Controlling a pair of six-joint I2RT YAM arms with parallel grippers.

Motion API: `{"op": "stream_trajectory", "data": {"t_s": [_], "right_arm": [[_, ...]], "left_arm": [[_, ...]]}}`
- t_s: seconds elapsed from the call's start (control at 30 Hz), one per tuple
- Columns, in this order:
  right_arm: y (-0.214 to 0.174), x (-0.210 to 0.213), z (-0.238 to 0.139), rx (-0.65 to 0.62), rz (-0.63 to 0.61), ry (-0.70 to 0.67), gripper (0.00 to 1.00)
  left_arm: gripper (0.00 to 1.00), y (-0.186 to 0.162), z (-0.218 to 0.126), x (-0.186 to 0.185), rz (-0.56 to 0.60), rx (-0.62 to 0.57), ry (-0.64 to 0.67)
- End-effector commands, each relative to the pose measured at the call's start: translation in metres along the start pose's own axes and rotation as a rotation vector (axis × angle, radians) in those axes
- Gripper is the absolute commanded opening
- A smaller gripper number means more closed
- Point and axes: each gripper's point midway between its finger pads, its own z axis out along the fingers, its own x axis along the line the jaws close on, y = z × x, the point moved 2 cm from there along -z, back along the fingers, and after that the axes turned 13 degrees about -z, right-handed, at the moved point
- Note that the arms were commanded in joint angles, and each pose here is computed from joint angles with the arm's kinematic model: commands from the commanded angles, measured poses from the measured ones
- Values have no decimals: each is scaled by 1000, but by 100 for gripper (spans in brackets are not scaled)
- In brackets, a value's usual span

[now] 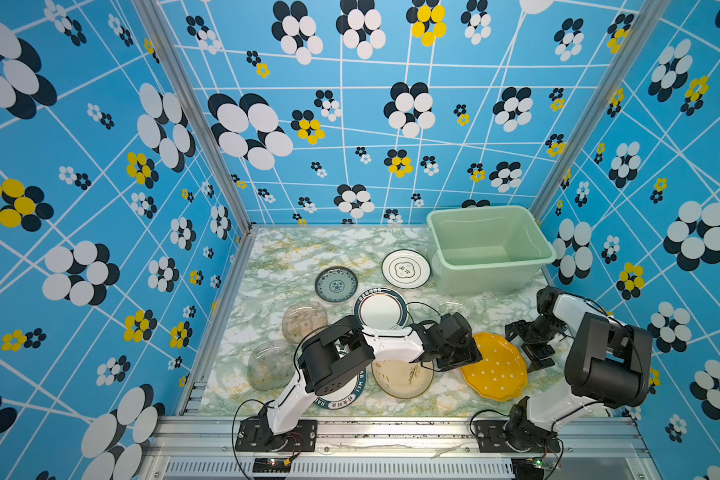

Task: Place the plates into the plastic bin on the countertop
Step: 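Grip the yellow plate rim with the left gripper and tilt it upright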

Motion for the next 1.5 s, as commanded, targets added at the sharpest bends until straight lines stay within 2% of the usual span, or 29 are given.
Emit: {"op": "stream_trajectory", "data": {"t_s": [0.0,0.53,0.7,0.93,1.0,1.17,1.47], "right_arm": [[-23,6,20,124,28,37,99],[-22,9,22,131,25,51,99],[-21,10,22,130,27,54,99],[-21,12,22,131,25,64,99],[-20,13,21,128,26,68,99],[-17,15,17,122,24,75,99],[-7,18,-8,78,-6,64,99]], "left_arm": [[74,-25,-7,-57,89,51,-246],[64,-31,-13,-72,103,59,-350],[59,-31,-13,-73,102,59,-353],[44,-30,-13,-71,96,55,-343],[36,-30,-12,-69,95,55,-336],[25,-29,-14,-65,91,44,-316],[7,-26,-23,-62,107,17,-294]]}}
